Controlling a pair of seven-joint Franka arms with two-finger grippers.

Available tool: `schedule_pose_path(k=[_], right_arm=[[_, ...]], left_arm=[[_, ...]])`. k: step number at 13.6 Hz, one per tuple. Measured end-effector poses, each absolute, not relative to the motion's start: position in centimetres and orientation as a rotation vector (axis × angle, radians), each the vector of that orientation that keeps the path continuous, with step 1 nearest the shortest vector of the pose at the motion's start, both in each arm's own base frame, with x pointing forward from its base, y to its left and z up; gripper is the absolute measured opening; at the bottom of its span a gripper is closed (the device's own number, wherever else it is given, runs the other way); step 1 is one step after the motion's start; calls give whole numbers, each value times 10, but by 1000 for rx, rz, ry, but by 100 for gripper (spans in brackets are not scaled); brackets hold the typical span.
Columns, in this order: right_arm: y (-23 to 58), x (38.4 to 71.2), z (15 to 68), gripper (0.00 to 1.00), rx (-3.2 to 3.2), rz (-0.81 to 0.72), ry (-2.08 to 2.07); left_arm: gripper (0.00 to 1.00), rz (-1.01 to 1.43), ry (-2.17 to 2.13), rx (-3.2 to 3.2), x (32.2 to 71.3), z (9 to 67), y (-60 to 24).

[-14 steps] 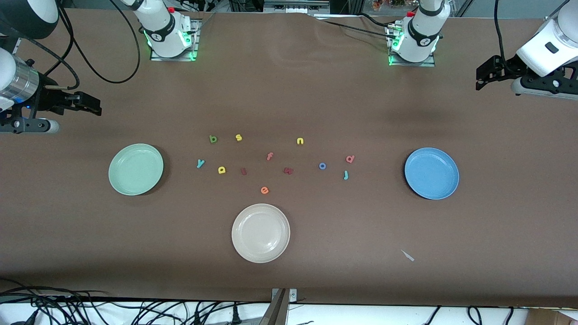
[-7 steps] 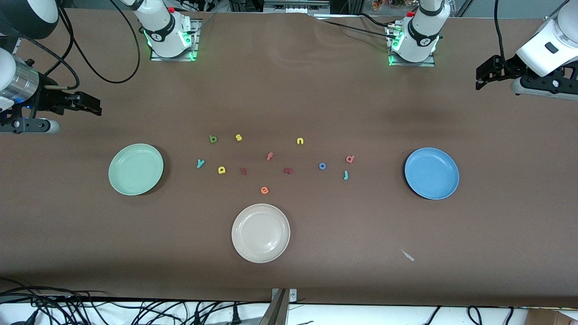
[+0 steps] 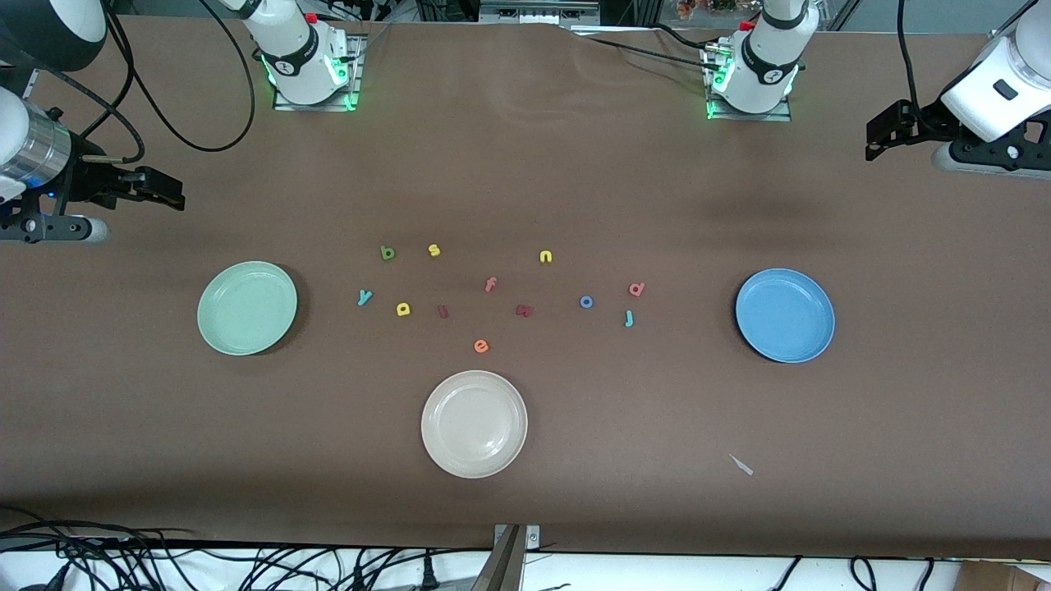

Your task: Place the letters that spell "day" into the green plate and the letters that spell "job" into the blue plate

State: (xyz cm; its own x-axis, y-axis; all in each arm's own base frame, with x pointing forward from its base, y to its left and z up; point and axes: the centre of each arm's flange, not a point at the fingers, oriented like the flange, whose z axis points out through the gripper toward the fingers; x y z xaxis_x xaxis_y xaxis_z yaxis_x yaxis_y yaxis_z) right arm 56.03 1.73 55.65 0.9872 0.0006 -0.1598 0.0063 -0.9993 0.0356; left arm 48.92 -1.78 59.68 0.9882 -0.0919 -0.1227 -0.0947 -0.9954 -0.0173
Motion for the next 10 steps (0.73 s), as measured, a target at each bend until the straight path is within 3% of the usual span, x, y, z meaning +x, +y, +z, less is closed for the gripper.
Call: schedule_pose_path(k=[10], right_arm=[[17, 560, 556, 100, 3096, -249, 6]], left_arm=[[100, 191, 138, -3109, 489, 597, -18]])
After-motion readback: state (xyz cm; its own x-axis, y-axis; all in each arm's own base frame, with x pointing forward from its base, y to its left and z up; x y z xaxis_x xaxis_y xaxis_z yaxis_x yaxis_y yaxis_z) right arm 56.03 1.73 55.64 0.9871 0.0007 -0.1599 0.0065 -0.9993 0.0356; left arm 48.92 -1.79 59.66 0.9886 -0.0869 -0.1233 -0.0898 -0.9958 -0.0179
